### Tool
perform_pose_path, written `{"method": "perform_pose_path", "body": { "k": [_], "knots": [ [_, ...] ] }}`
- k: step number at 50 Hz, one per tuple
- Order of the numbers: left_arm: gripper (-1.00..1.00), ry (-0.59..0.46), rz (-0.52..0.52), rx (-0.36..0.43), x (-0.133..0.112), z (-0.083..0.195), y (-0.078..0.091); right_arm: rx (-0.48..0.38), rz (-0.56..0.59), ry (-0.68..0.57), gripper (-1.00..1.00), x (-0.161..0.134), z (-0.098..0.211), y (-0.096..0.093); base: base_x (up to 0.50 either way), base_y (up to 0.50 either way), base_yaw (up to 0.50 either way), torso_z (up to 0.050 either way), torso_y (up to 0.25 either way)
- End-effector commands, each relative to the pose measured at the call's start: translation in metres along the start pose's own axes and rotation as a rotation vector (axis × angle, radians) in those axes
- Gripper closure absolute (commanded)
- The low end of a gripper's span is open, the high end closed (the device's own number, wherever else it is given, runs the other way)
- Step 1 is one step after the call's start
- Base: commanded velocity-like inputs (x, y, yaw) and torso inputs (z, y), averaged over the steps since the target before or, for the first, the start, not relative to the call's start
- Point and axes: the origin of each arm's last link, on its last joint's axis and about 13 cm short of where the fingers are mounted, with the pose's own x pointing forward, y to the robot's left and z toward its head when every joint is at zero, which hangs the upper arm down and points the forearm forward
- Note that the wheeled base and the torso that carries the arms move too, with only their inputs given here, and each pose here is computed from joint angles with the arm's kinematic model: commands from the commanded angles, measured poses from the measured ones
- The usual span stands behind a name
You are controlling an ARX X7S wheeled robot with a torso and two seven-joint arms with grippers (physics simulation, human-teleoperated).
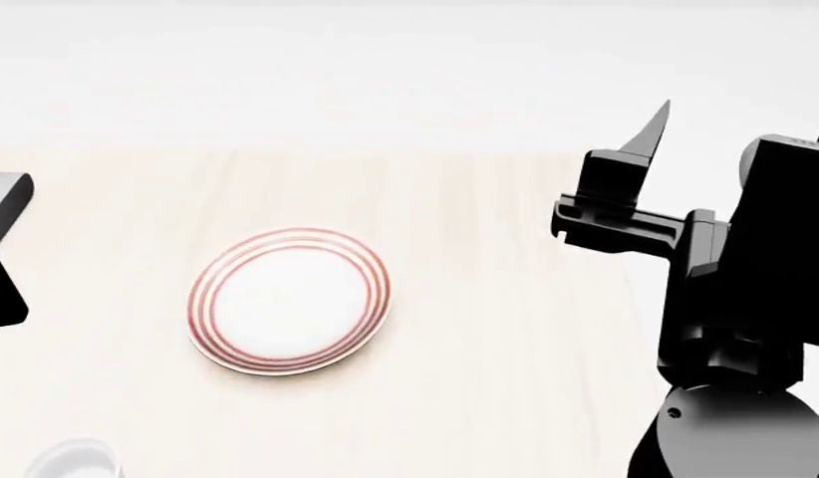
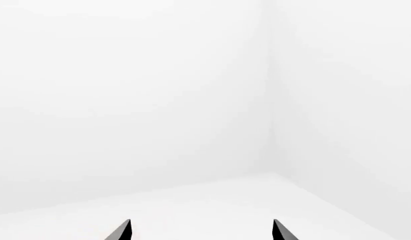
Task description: Pick the akita bowl next to the ramekin and place it on the plate.
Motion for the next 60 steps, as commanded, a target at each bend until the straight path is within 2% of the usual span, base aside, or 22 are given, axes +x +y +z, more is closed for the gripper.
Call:
{"method": "perform_pose_path", "body": {
  "k": [1, 8, 11, 12, 18, 26, 27, 30, 33, 36, 38, 40, 41, 43, 46, 49, 60],
  "knots": [
    [-1.0, -0.017, -0.009, -0.03, -0.001, 0.005, 0.0, 0.016, -0.004, -0.006, -1.0, -0.001, 0.0, -0.002, 0.37, 0.0, 0.0, 0.0, 0.0],
    [-1.0, -0.024, -0.012, -0.024, 0.0, 0.001, 0.0, -0.005, -0.004, 0.002, -1.0, 0.0, 0.0, -0.001, 0.31, 0.0, 0.0, 0.0, 0.0],
    [-1.0, -0.035, -0.028, -0.008, -0.001, 0.003, -0.002, 0.003, -0.002, 0.001, -1.0, 0.0, -0.001, -0.001, 0.0, 0.0, 0.0, 0.0, 0.0],
    [-1.0, -0.033, -0.033, 0.019, 0.0, 0.003, -0.002, 0.001, 0.0, 0.0, -1.0, 0.0, -0.001, -0.001, 0.0, 0.0, 0.0, 0.0, 0.0],
    [-1.0, -0.069, -0.026, 0.037, 0.008, 0.022, -0.006, 0.0, -0.002, 0.003, -1.0, 0.0, -0.001, -0.001, 0.0, 0.0, 0.0, 0.0, 0.0],
    [-1.0, -0.091, 0.005, 0.068, 0.039, 0.086, -0.014, 0.003, -0.003, 0.005, -1.0, 0.0, -0.001, -0.001, 0.0, 0.0, 0.0, 0.0, 0.0],
    [-1.0, -0.092, 0.013, 0.054, 0.046, 0.099, -0.015, 0.002, -0.002, 0.005, -1.0, 0.0, -0.001, -0.001, 0.0, 0.0, 0.0, 0.0, 0.0],
    [-1.0, -0.088, 0.038, 0.039, 0.059, 0.114, -0.017, 0.002, -0.002, 0.005, -1.0, 0.0, -0.001, -0.001, 0.0, 0.0, 0.0, 0.0, 0.0],
    [-1.0, -0.115, 0.029, -0.147, 0.076, 0.136, -0.019, 0.006, 0.003, 0.006, -1.0, 0.0, -0.001, -0.001, 0.0, 0.0, 0.0, 0.0, 0.0],
    [-1.0, -0.085, 0.057, -0.08, 0.087, 0.142, -0.019, 0.008, 0.002, 0.006, -1.0, 0.0, -0.001, -0.001, 0.0, 0.0, 0.0, 0.0, 0.0],
    [-1.0, -0.07, 0.067, -0.084, 0.095, 0.149, -0.021, 0.009, 0.002, 0.007, -1.0, 0.0, -0.001, -0.001, 0.0, 0.0, 0.0, 0.0, 0.0],
    [-1.0, -0.047, 0.084, -0.057, 0.1, 0.152, -0.022, 0.008, 0.002, 0.007, -1.0, 0.0, 0.0, -0.001, 0.0, 0.0, 0.0, 0.0, 0.0],
    [-1.0, -0.044, 0.086, -0.083, 0.104, 0.154, -0.023, 0.008, 0.0, 0.01, -1.0, 0.0, -0.001, -0.001, 0.0, 0.0, 0.0, 0.0, 0.0],
    [-1.0, -0.014, 0.104, -0.069, 0.112, 0.156, -0.025, 0.007, -0.002, 0.009, -1.0, 0.0, -0.001, -0.001, 0.0, 0.0, 0.0, 0.0, 0.0],
    [-1.0, 0.011, 0.126, -0.101, 0.118, 0.157, -0.025, 0.005, -0.001, 0.01, -1.0, 0.0, -0.001, -0.001, 0.0, 0.0, 0.0, 0.0, 0.0],
    [-1.0, 0.06, 0.153, -0.095, 0.124, 0.152, -0.025, 0.005, -0.002, 0.011, -1.0, 0.0, -0.001, -0.001, 0.0, 0.0, 0.0, 0.0, 0.0],
    [-1.0, 0.205, 0.301, -0.173, 0.132, 0.13, -0.009, 0.006, -0.002, 0.014, -1.0, 0.001, -0.002, -0.001, 0.0, 0.0, 0.0, 0.0, 0.0]
  ]
}}
